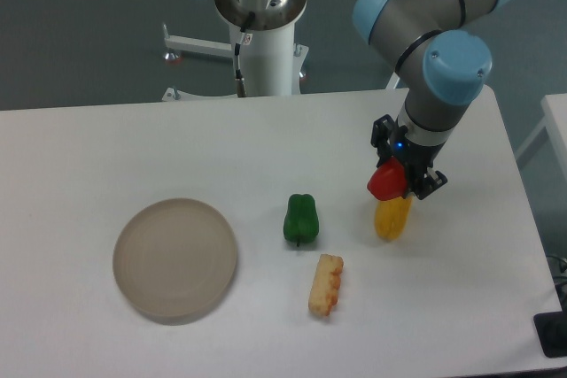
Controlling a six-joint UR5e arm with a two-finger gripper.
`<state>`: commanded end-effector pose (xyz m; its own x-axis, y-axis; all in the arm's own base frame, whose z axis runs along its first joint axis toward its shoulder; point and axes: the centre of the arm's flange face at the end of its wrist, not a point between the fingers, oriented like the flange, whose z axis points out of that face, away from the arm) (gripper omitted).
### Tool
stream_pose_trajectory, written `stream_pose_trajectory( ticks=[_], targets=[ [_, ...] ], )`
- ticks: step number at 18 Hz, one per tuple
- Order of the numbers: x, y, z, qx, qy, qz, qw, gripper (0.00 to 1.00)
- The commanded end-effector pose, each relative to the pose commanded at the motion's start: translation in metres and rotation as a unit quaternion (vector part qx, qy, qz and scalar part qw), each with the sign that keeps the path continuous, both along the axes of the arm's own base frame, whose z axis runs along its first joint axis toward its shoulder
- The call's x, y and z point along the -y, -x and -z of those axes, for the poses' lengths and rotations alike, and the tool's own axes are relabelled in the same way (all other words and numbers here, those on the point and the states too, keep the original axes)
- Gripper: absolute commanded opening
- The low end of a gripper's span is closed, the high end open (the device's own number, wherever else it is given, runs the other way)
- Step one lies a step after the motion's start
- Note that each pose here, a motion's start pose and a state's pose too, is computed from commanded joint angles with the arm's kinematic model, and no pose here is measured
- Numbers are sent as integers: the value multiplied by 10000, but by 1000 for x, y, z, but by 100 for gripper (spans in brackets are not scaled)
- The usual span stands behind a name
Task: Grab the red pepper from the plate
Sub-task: 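Carry the red pepper over toward the yellow pepper and hold it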
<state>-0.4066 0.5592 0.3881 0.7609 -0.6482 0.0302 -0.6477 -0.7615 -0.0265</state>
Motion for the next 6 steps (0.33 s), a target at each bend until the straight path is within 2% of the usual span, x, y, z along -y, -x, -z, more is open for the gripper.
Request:
stream_pose_trajectory(
  ticks=[6],
  targets=[
    [-2,-1,3,11,11,8,10000,22]
  ],
)
